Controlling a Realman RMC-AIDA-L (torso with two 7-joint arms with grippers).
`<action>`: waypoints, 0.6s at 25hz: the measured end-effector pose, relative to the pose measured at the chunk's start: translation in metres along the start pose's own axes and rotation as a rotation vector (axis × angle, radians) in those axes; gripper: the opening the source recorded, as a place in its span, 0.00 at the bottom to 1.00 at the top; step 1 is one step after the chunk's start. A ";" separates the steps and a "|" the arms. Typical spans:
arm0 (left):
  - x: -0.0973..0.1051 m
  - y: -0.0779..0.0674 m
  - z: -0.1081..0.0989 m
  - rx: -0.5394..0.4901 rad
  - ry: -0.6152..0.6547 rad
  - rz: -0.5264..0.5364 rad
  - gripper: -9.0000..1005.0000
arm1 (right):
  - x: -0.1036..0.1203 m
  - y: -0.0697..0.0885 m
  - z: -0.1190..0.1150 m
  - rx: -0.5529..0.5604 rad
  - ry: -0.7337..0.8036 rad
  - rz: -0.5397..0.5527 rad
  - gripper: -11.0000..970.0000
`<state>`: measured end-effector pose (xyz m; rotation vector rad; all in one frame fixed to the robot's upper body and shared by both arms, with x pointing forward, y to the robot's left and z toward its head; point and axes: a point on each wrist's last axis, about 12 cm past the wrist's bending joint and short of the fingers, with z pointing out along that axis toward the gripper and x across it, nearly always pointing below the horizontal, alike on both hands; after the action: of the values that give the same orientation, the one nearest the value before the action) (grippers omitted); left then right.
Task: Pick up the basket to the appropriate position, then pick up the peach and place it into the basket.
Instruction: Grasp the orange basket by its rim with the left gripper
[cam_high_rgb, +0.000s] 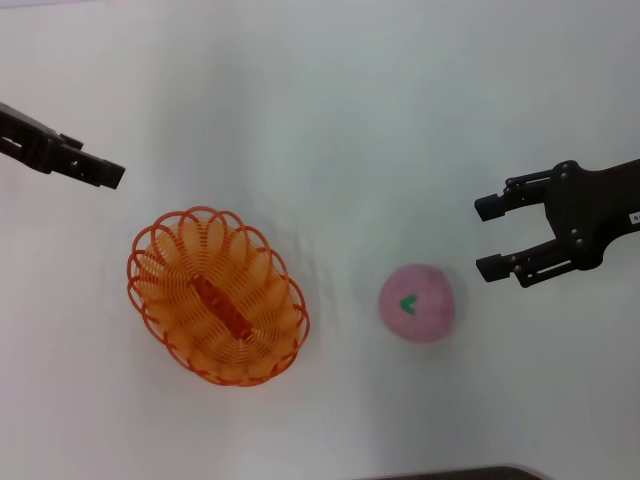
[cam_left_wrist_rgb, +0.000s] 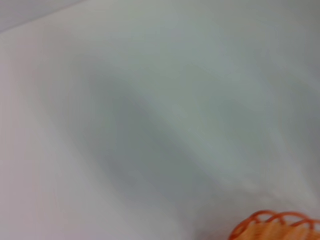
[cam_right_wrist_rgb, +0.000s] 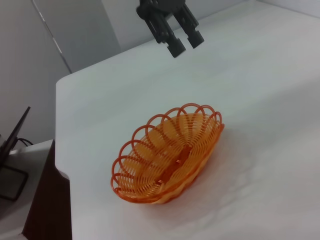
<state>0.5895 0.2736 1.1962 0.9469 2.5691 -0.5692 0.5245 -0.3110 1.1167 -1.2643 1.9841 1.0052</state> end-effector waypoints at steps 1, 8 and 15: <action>0.000 0.000 0.000 0.000 0.000 0.000 0.72 | 0.000 0.000 0.000 0.000 0.000 0.000 0.88; -0.013 -0.017 0.028 -0.095 0.151 0.049 0.71 | 0.001 -0.002 0.002 0.011 0.002 0.003 0.88; -0.016 -0.025 0.041 -0.091 0.169 0.062 0.70 | 0.000 -0.004 0.009 0.008 0.027 -0.006 0.88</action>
<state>0.5914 0.2285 1.1742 1.0804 2.6764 -0.3665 0.5285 -0.3045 1.1102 -1.2851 2.0010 0.9808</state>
